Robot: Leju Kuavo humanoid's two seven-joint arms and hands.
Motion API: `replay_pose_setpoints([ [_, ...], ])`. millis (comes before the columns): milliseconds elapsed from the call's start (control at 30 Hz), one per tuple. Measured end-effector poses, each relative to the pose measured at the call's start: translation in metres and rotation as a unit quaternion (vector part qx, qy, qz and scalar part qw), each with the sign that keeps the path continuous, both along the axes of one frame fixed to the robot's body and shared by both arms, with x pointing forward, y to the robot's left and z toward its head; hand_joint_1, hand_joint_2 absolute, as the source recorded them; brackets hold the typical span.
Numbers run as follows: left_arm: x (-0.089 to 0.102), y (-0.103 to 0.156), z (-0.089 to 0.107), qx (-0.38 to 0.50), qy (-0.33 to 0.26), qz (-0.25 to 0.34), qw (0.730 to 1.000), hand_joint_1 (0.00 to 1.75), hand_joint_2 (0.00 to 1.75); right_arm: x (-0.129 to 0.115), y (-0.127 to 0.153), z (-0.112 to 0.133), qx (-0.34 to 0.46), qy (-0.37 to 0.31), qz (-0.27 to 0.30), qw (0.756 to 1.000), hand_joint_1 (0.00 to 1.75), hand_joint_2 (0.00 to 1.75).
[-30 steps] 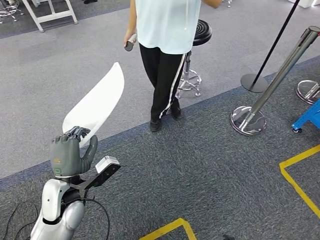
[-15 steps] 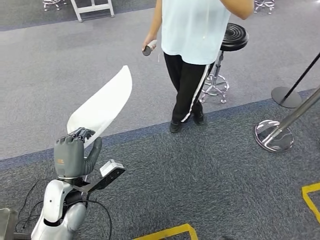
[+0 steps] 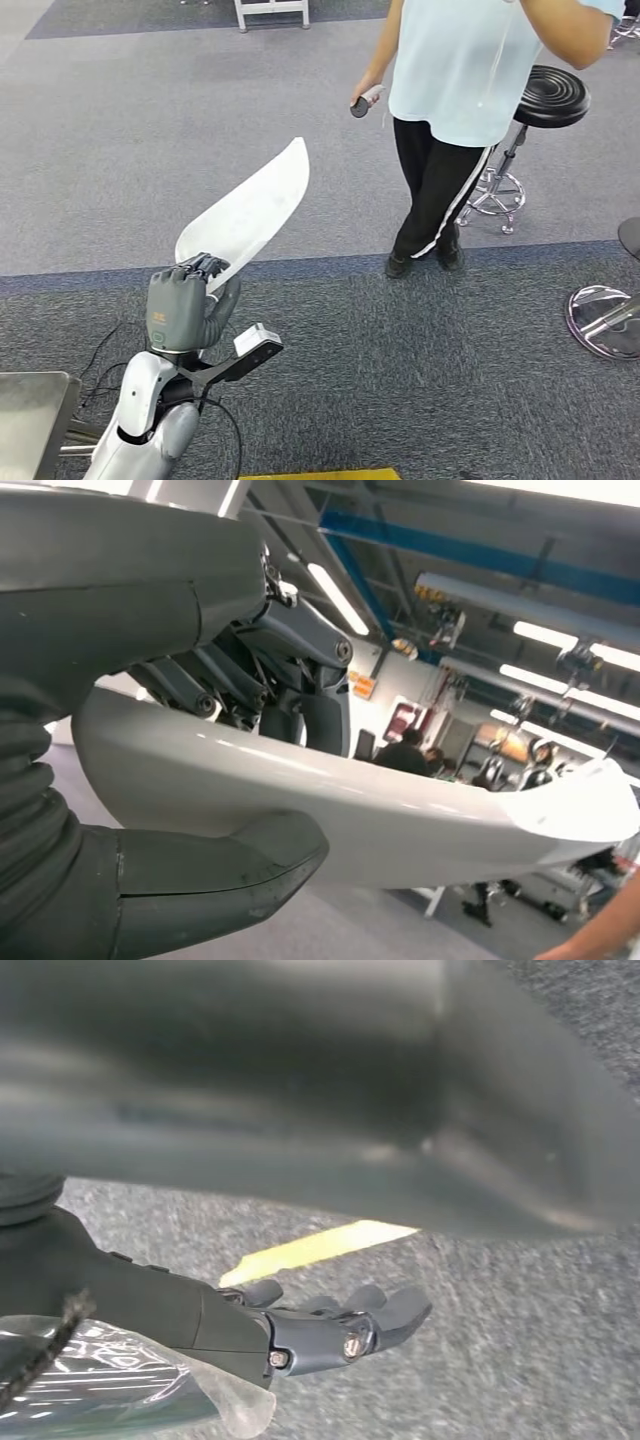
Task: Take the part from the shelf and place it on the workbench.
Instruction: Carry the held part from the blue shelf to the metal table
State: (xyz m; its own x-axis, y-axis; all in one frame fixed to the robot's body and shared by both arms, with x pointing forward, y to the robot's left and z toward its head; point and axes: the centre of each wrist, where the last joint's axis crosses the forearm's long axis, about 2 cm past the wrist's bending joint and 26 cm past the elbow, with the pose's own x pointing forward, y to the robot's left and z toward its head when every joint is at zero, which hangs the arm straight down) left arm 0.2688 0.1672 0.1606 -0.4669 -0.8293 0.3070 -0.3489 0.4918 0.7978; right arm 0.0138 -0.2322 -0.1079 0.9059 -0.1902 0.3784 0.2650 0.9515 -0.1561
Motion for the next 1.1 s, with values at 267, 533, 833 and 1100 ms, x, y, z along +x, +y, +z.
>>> replay_pose_setpoints([
  [267, 0.002, -0.005, -0.002, 0.002, 0.001, -0.011, 1.000, 1.69, 1.75, 0.000, -0.005, 0.000, -0.012, 0.015, -0.013, 1.000, 0.00, 0.00],
  [533, 0.001, -0.008, -0.003, 0.001, 0.002, -0.017, 1.000, 1.69, 1.75, 0.001, -0.002, 0.000, -0.013, 0.023, -0.015, 1.000, 0.00, 0.00],
  [833, -0.002, -0.012, -0.003, 0.000, 0.004, -0.021, 1.000, 1.69, 1.75, -0.002, -0.002, 0.000, -0.013, 0.027, -0.019, 0.999, 0.00, 0.00],
  [1100, 0.001, -0.014, 0.000, -0.006, 0.019, -0.036, 0.999, 1.69, 1.75, -0.004, -0.016, -0.002, 0.004, -0.013, -0.003, 1.000, 0.00, 0.00],
])
